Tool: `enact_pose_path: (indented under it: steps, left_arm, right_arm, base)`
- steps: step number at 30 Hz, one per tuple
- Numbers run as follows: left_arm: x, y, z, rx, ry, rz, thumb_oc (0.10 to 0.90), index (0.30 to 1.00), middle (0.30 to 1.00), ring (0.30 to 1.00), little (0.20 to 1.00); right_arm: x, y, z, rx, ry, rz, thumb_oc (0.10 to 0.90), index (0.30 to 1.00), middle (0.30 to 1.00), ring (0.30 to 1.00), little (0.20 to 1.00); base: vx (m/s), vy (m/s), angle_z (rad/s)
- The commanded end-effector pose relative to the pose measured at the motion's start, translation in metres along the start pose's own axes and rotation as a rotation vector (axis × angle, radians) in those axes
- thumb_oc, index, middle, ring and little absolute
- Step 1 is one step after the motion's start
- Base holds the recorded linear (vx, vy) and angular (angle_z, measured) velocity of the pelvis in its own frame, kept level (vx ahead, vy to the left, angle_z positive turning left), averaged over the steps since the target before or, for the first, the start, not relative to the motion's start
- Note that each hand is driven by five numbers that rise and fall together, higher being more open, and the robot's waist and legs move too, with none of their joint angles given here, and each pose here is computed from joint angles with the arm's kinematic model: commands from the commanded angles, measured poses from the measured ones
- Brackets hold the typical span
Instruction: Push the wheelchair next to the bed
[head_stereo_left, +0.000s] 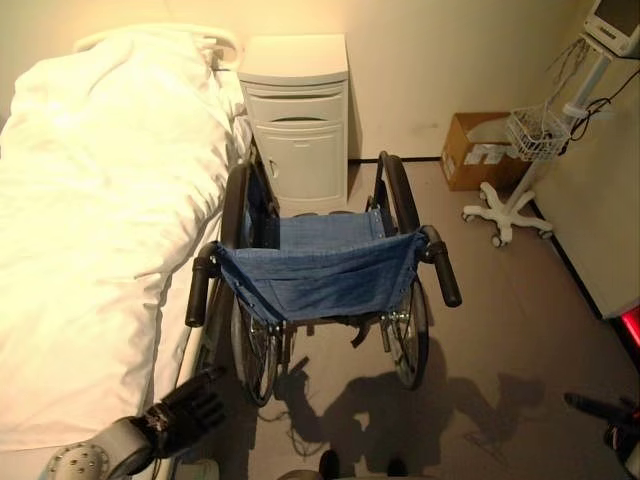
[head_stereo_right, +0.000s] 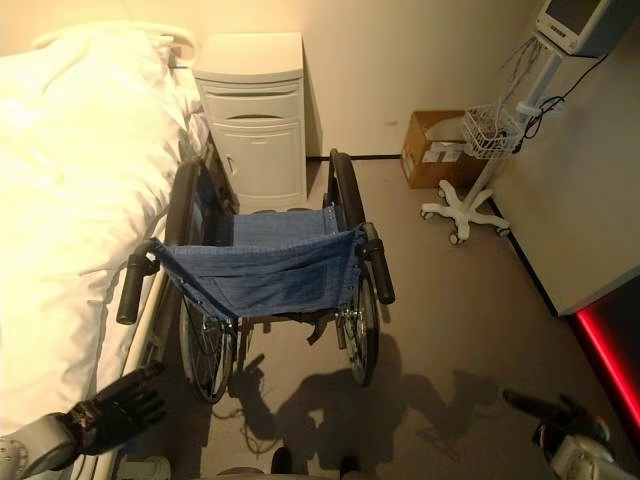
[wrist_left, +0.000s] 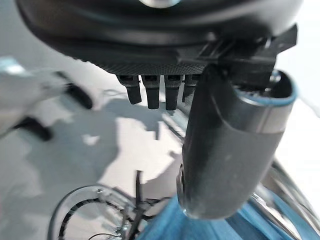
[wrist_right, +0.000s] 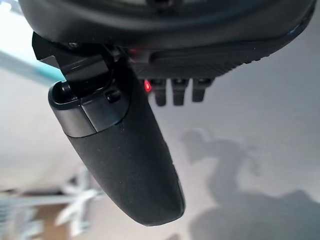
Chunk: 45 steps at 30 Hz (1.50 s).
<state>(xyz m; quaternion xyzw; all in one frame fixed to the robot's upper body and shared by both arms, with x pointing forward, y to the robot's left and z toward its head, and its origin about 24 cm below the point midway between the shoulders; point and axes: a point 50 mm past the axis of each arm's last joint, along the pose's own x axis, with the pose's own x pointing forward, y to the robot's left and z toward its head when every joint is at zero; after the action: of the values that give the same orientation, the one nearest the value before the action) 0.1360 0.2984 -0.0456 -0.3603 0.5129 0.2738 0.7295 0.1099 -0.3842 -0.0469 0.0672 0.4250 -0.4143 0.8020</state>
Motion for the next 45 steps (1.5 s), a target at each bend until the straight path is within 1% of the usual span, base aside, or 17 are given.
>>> enact_pose_path:
  steps: [1, 2, 4, 6, 9, 12, 14, 17, 18, 20, 22, 23, 26, 29, 32, 37, 45]
  left_arm:
    - [0.014, -0.004, 0.001, -0.078, -0.010, 0.056, 0.800, 0.900, 0.900, 0.900, 0.900]
    - [0.017, -0.003, -0.005, -0.074, 0.012, 0.061, 0.800, 0.900, 0.900, 0.900, 0.900]
    - [0.036, -0.002, -0.035, -0.045, 0.101, 0.068, 0.800, 0.900, 0.900, 0.900, 0.900]
    - [0.045, 0.000, -0.057, -0.001, 0.163, 0.065, 0.800, 0.900, 0.900, 0.900, 0.900]
    - [0.060, -0.004, -0.099, 0.154, 0.297, -0.021, 0.800, 0.900, 0.900, 0.900, 0.900]
    - [0.065, -0.008, -0.118, 0.282, 0.329, -0.080, 0.800, 0.900, 0.900, 0.900, 0.900]
    - [0.076, -0.014, -0.116, 0.419, 0.164, -0.105, 0.800, 0.900, 0.900, 0.900, 0.900]
    - [0.081, -0.017, -0.113, 0.437, 0.067, -0.069, 0.800, 0.900, 0.900, 0.900, 0.900]
    - [0.086, -0.013, -0.110, 0.474, -0.002, -0.032, 0.800, 0.900, 0.900, 0.900, 0.900]
    - [0.091, -0.008, -0.110, 0.526, -0.048, 0.005, 0.800, 0.900, 0.900, 0.900, 0.900]
    - [0.094, -0.004, -0.116, 0.535, -0.035, 0.011, 0.800, 0.900, 0.900, 0.900, 0.900]
    - [0.095, 0.003, -0.124, 0.521, 0.019, -0.003, 0.800, 0.900, 0.900, 0.900, 0.900]
    - [0.095, 0.014, -0.130, 0.517, 0.048, 0.015, 0.800, 0.900, 0.900, 0.900, 0.900]
    - [0.094, 0.030, -0.133, 0.532, 0.080, 0.122, 0.800, 0.900, 0.900, 0.900, 0.900]
    - [0.091, 0.041, -0.143, 0.476, 0.180, 0.169, 0.800, 0.900, 0.900, 0.900, 0.900]
    - [0.089, 0.049, -0.154, 0.423, 0.239, 0.176, 0.800, 0.900, 0.900, 0.900, 0.900]
    - [0.088, 0.055, -0.160, 0.474, 0.261, 0.224, 0.800, 0.900, 0.900, 0.900, 0.900]
  right_arm:
    - [0.000, 0.024, 0.015, 0.052, -0.082, 0.041, 0.800, 0.900, 0.900, 0.900, 0.900]
    - [0.001, 0.025, 0.009, 0.052, -0.056, 0.044, 0.800, 0.900, 0.900, 0.900, 0.900]
    - [0.009, 0.026, -0.021, 0.050, 0.026, 0.043, 0.800, 0.900, 0.900, 0.900, 0.900]
    - [0.013, 0.026, -0.040, 0.050, 0.083, 0.044, 0.800, 0.900, 0.900, 0.900, 0.900]
    - [0.014, 0.036, -0.072, 0.002, 0.188, 0.055, 0.800, 0.900, 0.900, 0.900, 0.900]
    - [0.010, 0.050, -0.097, -0.073, 0.264, 0.086, 0.800, 0.900, 0.900, 0.900, 0.900]
    - [0.004, 0.066, -0.122, -0.194, 0.316, 0.120, 0.800, 0.900, 0.900, 0.900, 0.900]
    - [-0.001, 0.073, -0.138, -0.278, 0.354, 0.173, 0.800, 0.900, 0.900, 0.900, 0.900]
    - [-0.006, 0.084, -0.149, -0.304, 0.378, 0.225, 0.800, 0.900, 0.900, 0.900, 0.900]
    - [-0.013, 0.095, -0.161, -0.343, 0.418, 0.280, 0.800, 0.900, 0.900, 0.900, 0.900]
    - [-0.019, 0.101, -0.171, -0.374, 0.442, 0.324, 0.800, 0.900, 0.900, 0.900, 0.900]
    - [-0.022, 0.103, -0.177, -0.402, 0.457, 0.362, 0.800, 0.900, 0.900, 0.900, 0.900]
    - [-0.024, 0.100, -0.183, -0.480, 0.458, 0.406, 0.800, 0.900, 0.900, 0.900, 0.900]
    - [-0.026, 0.099, -0.188, -0.573, 0.448, 0.462, 0.800, 0.900, 0.900, 0.900, 0.900]
    - [-0.027, 0.097, -0.191, -0.571, 0.461, 0.460, 0.800, 0.900, 0.900, 0.900, 0.900]
    - [-0.032, 0.088, -0.206, -0.552, 0.567, 0.465, 0.800, 0.900, 0.900, 0.900, 0.900]
    - [-0.035, 0.089, -0.210, -0.546, 0.596, 0.472, 0.800, 0.900, 0.900, 0.900, 0.900]
  base:
    - [0.03, 0.001, 0.06]
    - [0.03, 0.005, 0.05]
    - [0.02, 0.005, 0.12]
    - [0.01, 0.004, 0.07]
    - [0.02, 0.009, 0.04]
    - [0.00, 0.000, 0.00]
    - [0.00, 0.000, 0.00]
    - [0.00, 0.000, 0.00]
    - [0.00, 0.000, 0.00]
    - [0.00, 0.000, 0.00]
    - [-0.01, 0.024, -0.01]
    - [-0.02, 0.048, -0.03]
    - [-0.01, 0.057, -0.06]
    - [-0.01, 0.050, -0.02]
    - [-0.01, 0.013, 0.00]
    - [0.00, 0.001, 0.01]
    - [0.00, 0.002, 0.06]
